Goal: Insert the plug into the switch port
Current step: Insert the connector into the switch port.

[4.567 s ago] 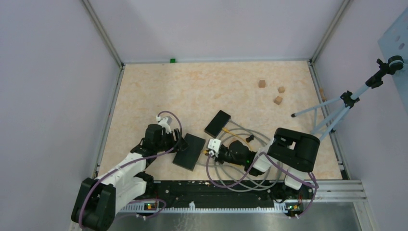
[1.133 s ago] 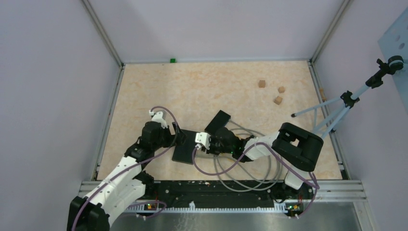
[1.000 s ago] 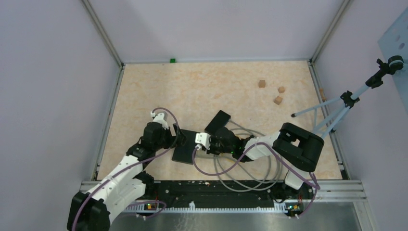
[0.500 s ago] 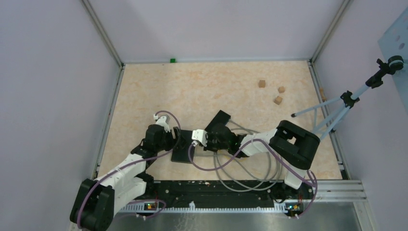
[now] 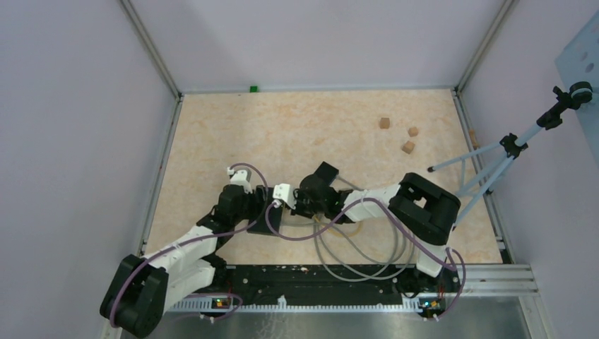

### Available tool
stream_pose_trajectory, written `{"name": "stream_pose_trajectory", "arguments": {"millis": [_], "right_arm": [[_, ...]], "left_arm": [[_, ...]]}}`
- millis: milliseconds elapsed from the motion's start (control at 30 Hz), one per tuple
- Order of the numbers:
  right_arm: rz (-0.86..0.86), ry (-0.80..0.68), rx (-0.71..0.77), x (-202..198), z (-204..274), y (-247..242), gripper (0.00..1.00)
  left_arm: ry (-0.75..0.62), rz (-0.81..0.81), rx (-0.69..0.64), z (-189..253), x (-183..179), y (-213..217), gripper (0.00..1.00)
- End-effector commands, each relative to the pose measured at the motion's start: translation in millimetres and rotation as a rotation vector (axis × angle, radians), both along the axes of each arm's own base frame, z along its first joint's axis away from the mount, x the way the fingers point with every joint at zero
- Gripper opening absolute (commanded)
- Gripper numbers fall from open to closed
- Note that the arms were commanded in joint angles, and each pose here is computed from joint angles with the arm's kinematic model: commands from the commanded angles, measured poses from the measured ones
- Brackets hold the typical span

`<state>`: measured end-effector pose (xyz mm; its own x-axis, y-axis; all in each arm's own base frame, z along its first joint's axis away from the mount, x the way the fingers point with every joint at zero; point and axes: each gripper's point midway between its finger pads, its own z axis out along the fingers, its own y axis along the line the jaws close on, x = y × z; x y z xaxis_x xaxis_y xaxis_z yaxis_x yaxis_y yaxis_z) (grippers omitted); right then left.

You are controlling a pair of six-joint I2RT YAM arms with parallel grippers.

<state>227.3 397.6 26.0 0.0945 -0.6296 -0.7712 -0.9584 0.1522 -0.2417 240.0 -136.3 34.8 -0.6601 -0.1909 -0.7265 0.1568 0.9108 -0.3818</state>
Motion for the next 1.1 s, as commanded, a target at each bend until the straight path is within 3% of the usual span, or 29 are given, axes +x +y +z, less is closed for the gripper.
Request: {"name": "stream_pose_trajectory", "arguments": {"millis": [0,300,600,700,867,1067], "right_arm": [[0.170,-0.043,0.197,-32.4,37.2,56.1,0.00],[0.070,-0.019,0.062,-47.7,-3.1,-19.8,0.00],[-0.116,0.018,0.065,-41.1,0.8,-48.3,0.00],[-0.130,0.028,0.061,-44.2,0.8,-56.0,0.10],[-0.177,0.039,0.116,-41.0,23.9,-53.6,0.35],[-0.421,0.081,0.173,-12.9,72.0,-53.7,0.44]], "left_arm": [[0.158,-0.315,-0.265,13.2,-59.1,-71.1,0.81],[0.029,-0.158,-0.135,37.5,-25.2,-42.3,0.98],[-0.009,-0.100,-0.084,61.4,-14.8,-28.2,0.99],[-0.014,-0.095,-0.077,64.8,-16.7,-24.8,0.99],[-0.020,-0.068,-0.053,72.2,-18.9,-16.0,0.99],[-0.057,-0.034,-0.102,98.6,-21.4,-13.5,0.99]]}}
